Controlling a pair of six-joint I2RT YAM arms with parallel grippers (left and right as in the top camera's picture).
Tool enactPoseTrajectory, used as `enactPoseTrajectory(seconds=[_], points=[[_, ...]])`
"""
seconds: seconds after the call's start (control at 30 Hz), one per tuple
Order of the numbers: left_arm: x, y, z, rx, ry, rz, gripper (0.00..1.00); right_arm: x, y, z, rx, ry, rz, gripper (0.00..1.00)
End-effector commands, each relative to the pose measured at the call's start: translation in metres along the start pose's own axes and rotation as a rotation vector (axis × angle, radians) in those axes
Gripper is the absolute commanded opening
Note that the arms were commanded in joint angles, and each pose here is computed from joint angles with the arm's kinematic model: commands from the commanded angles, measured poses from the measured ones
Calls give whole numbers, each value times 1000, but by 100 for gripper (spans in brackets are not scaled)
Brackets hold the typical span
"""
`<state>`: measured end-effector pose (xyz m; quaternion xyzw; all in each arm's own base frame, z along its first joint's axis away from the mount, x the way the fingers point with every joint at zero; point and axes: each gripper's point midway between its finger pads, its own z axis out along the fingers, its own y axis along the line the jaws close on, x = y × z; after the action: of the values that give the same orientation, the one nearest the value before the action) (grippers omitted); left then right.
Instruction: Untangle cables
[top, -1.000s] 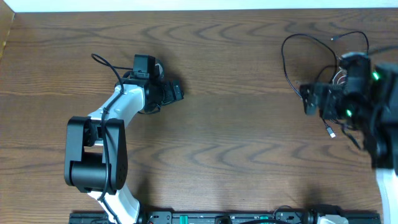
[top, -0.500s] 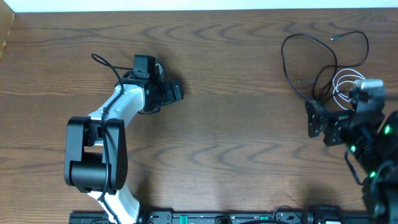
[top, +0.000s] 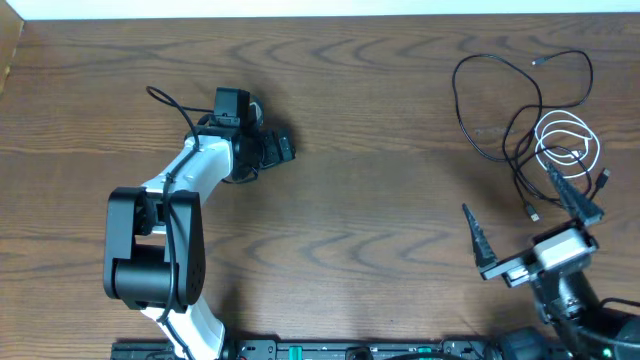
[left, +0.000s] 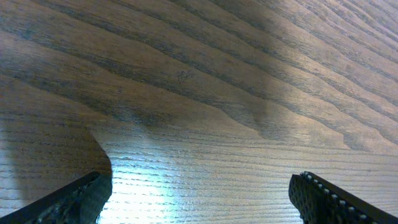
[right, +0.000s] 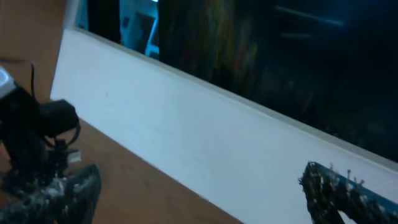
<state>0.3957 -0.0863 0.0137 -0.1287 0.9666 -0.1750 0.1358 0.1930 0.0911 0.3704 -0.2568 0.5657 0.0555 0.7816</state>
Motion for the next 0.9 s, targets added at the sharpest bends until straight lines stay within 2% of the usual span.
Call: enactPoseTrajectory(seconds=[0.0, 0.17, 0.53, 0.7, 0.87], points=[[29, 34, 23, -103, 93, -59, 98, 21, 9, -1, -27, -3, -50, 99], [29, 34, 23, -103, 92, -59, 98, 44, 19, -2, -48, -54, -72, 99], [29, 34, 23, -103, 92, -58, 98, 82, 23, -14, 49, -173, -25, 99], [29, 34, 23, -103, 92, -58, 98, 120, 20, -11, 85, -65, 134, 99], [29, 34, 23, -103, 92, -59, 98, 150, 27, -10, 66, 60, 186, 99]])
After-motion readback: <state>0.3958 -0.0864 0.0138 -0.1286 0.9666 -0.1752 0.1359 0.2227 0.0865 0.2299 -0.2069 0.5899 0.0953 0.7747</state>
